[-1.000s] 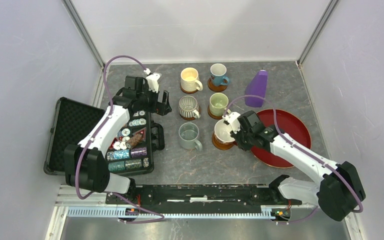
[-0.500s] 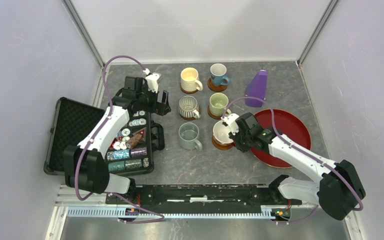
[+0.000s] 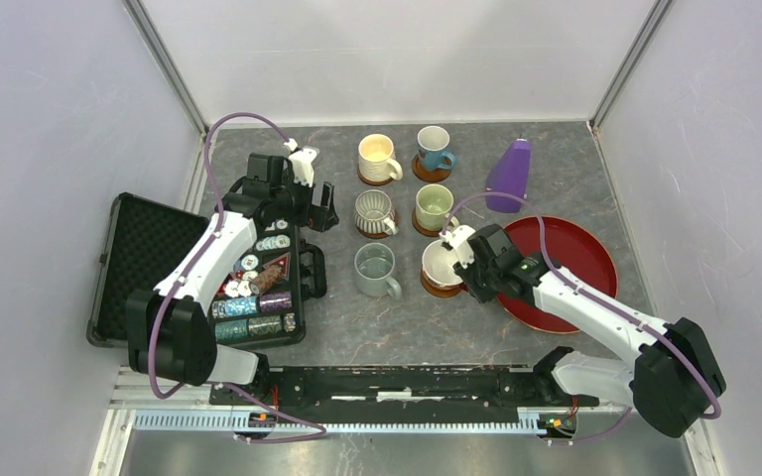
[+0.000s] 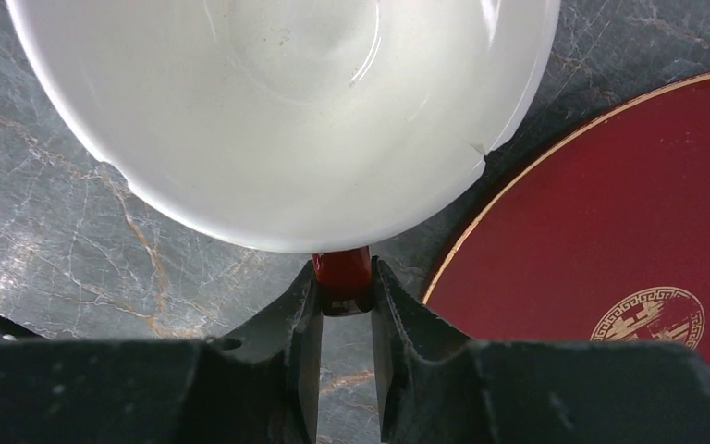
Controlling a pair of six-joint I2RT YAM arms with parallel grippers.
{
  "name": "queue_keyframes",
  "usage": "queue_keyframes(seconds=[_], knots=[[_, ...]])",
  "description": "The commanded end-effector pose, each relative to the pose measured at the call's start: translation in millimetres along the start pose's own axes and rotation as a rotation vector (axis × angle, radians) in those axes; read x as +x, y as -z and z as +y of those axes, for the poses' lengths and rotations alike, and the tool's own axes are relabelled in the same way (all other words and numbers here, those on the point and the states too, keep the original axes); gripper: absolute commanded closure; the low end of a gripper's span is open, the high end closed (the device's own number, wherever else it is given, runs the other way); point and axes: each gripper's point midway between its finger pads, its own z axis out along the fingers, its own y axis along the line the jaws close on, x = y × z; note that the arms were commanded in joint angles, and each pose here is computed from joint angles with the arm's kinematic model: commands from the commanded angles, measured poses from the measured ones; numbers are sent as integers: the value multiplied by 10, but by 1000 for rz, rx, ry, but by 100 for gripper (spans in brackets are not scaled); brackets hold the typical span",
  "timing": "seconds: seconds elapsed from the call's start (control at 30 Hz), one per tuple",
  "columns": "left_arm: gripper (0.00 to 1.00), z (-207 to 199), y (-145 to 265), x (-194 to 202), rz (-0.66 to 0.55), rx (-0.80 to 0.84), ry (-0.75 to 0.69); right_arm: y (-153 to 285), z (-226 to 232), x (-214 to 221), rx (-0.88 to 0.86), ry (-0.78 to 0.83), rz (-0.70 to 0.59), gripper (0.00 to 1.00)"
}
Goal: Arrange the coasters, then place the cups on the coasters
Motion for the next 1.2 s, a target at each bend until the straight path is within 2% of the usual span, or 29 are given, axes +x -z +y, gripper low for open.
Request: queue_keyframes(seconds=[0.0,0.37,0.57,0.9,0.97,1.07,1.17], knots=[[0,9,92,-93,-45,-10,-40,69,33,-266,-16,-8,-110,72],[0,1,93,-82,-42,-5,-42,118,175,-252,-102,36,-116,61],[0,-8,99,-62,-39,-2,-43,136,228,-211,-138,66,-101,58],[0,-22,117,-14,-36,1,-42,139,321,-229,-201,133,-123,62],[0,-25,126,-6,-35,0,-42,158,319,-248,-204,149,-129,56],[0,-33,136,4,-32,5,-42,216,268,-290,-183,175,-138,35],[0,-42,138,-2,-33,10,-44,281,172,-321,-135,208,-141,23]])
